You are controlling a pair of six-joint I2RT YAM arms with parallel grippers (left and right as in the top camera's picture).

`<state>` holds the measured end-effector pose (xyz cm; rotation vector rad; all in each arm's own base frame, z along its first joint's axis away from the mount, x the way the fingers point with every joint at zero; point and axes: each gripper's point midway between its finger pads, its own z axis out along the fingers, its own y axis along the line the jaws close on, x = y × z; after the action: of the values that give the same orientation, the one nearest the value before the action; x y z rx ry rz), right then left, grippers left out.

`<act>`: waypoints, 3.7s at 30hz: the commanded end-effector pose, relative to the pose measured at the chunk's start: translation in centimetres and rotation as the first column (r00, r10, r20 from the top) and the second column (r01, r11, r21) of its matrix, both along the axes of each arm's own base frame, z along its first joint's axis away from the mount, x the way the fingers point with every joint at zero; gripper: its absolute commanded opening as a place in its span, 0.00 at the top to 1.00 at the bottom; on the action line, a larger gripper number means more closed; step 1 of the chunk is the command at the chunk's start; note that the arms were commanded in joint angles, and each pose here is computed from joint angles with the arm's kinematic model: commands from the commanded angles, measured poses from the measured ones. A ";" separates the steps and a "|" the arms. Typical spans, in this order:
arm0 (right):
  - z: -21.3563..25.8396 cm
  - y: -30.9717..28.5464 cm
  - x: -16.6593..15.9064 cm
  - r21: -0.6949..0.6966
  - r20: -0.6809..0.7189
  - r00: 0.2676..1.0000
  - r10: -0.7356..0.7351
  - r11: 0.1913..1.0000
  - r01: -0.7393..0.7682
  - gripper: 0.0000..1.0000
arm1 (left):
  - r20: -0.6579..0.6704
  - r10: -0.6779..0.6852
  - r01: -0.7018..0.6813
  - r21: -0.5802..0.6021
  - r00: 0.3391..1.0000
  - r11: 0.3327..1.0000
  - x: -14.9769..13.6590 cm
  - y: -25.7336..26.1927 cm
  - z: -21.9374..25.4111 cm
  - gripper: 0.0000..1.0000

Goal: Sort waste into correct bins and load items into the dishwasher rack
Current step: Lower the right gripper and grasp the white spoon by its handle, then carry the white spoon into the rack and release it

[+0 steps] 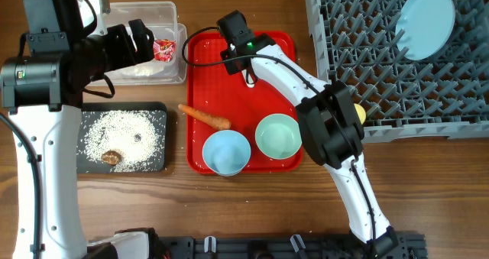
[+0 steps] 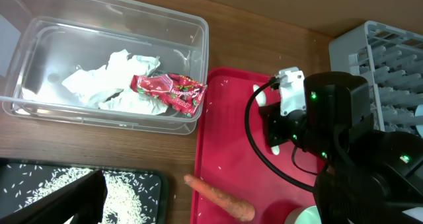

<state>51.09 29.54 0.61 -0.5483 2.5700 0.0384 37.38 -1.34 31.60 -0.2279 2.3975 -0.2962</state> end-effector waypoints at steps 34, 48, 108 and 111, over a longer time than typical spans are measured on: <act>3.4 -2.1 -3.0 0.214 -0.289 0.946 -0.145 0.953 0.212 0.96 | 0.008 0.010 -0.010 -0.002 1.000 1.000 0.3 0.2 0.3 0.00; -1.0 -3.4 -2.9 0.141 -0.301 0.935 -0.189 0.961 0.240 0.79 | 0.008 0.010 -0.010 -0.002 1.000 1.000 0.3 0.2 0.3 0.00; 29.0 -19.7 -4.4 0.321 0.109 0.948 -0.299 0.913 0.251 0.96 | 0.008 0.010 -0.010 -0.002 1.000 1.000 0.3 0.2 0.3 0.00; 28.2 -24.2 -5.4 0.232 0.085 0.927 -0.364 0.912 0.337 0.96 | 0.008 0.010 -0.010 -0.002 1.000 1.000 0.3 0.2 0.3 0.00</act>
<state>45.83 9.30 30.81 0.0003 2.3922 0.3233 37.39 -1.35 31.61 -0.2277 2.3971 -0.2967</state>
